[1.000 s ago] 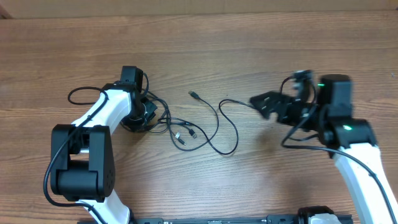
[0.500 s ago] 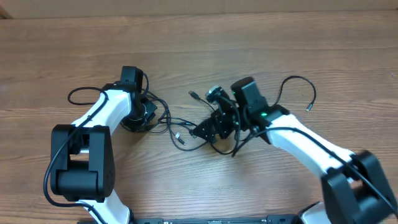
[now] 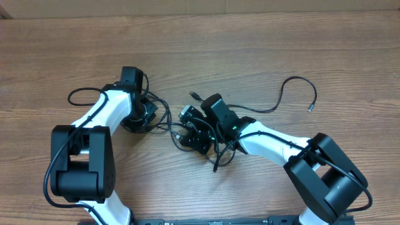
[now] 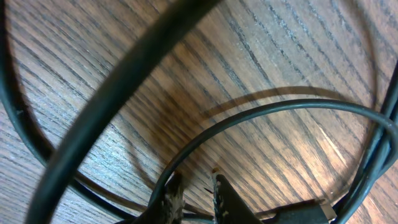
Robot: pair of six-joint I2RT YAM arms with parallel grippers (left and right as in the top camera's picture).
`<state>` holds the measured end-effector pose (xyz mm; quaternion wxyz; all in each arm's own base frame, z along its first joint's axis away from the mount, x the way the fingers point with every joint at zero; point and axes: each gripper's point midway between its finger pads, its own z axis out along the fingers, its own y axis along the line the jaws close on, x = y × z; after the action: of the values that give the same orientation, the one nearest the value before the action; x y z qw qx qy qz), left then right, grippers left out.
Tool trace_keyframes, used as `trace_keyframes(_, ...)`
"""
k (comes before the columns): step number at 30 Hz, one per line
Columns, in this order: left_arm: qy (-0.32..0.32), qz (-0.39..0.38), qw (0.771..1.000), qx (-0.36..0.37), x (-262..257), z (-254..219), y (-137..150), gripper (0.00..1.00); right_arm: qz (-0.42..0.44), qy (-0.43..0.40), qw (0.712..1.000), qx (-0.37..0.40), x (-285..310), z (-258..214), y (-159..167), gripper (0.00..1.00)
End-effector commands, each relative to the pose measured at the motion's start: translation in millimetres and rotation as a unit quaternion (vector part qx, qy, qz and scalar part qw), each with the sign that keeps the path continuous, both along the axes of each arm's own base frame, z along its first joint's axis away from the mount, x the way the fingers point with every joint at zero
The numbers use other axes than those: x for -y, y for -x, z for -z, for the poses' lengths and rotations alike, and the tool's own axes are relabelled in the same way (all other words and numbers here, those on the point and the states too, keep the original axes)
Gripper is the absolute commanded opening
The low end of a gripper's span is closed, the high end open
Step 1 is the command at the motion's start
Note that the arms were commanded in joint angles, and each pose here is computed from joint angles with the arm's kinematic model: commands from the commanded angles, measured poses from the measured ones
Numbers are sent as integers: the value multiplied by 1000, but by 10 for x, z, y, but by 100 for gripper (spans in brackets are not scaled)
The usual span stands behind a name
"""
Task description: Untangle cables
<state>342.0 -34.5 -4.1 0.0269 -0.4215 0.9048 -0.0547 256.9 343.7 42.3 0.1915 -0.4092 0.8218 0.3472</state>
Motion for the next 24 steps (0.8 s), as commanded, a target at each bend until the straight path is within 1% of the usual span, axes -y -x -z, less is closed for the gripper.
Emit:
trace_keyframes(1,-11,-6,997,-82,-67,410,407,21,25,-18,999,11,-101,-224,-151,4)
trace_keyframes(4,-13,-6,996,-84,-74,409,418,22,25,-51,998,18,-162,-667,-242,4)
trace_keyframes(8,-22,-7,996,-84,-108,410,418,19,62,-69,994,57,51,-1349,-467,4)
trace_keyframes(10,-34,-8,996,-84,-156,411,419,19,96,-80,988,85,285,-1698,-612,4)
trace_keyframes(14,-57,-13,995,-84,-280,410,421,20,171,-100,971,136,887,-2219,-844,4)
trace_keyframes(16,-60,-22,994,-84,-344,409,420,20,212,-100,961,148,1232,-2359,-945,4)
trace_keyframes(18,-63,-32,994,-85,-427,409,421,18,252,-95,952,146,1524,-2405,-1028,4)
trace_keyframes(21,-73,-28,993,-87,-593,406,431,16,303,-81,941,131,1898,-2342,-1140,4)
trace_keyframes(24,-82,-31,991,-102,-775,397,516,15,332,-61,936,105,2118,-2172,-1190,4)
